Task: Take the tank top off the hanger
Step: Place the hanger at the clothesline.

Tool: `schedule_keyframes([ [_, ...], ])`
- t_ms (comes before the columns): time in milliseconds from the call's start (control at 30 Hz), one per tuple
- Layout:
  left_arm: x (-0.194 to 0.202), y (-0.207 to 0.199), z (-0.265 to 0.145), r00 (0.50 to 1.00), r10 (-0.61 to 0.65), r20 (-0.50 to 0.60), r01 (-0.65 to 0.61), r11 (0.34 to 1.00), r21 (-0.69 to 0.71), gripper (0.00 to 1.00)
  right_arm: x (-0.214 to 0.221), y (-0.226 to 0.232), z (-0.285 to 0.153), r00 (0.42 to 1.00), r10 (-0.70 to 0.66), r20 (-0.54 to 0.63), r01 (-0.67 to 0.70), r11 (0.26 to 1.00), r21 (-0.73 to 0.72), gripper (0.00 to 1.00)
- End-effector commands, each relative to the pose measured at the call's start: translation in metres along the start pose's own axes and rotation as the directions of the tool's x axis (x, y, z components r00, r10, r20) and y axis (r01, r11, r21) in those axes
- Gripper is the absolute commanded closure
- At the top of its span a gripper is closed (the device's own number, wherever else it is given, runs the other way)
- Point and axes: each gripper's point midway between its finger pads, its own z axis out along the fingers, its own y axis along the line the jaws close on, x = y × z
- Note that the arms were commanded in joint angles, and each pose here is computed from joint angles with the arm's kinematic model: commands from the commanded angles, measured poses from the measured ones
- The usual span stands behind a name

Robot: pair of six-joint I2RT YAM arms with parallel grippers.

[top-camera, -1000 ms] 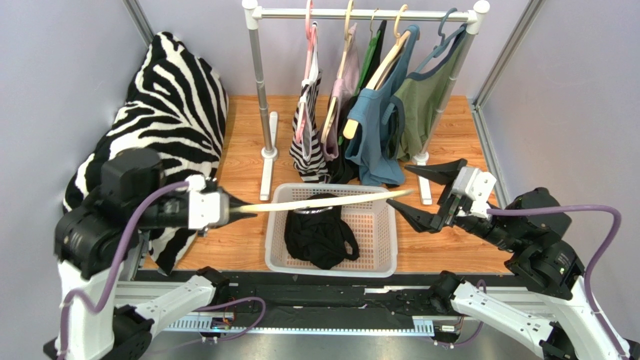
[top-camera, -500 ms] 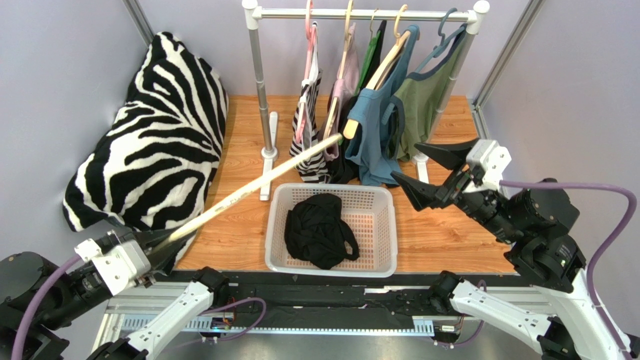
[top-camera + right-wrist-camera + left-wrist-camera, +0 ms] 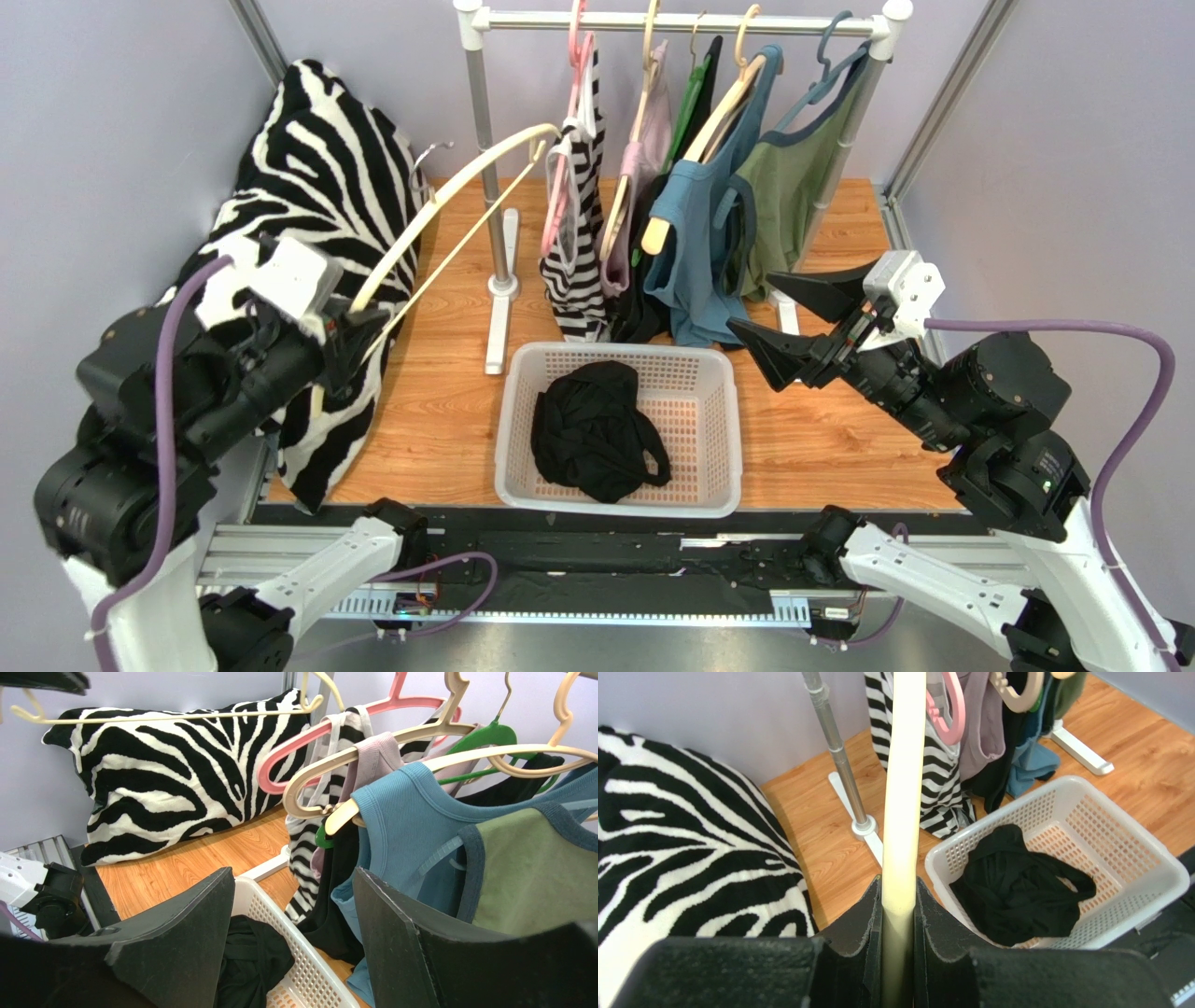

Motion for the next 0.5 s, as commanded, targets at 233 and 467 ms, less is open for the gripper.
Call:
schedule_keyframes([
  [233,-0.055,-0.018,0.004,0.979,-0.068,0.191,0.046,0.992,0.118,1.00,0.014,0.001,-0.001,0.999,0.000,-0.043,0.000,1.000,-0.005,0.33],
  [467,-0.054,0.014,0.014,0.979,-0.089,0.186,0.100,0.994,-0.053,1.00,0.020,0.007,0.006,0.998,0.025,-0.060,-0.027,0.999,-0.033,0.36],
])
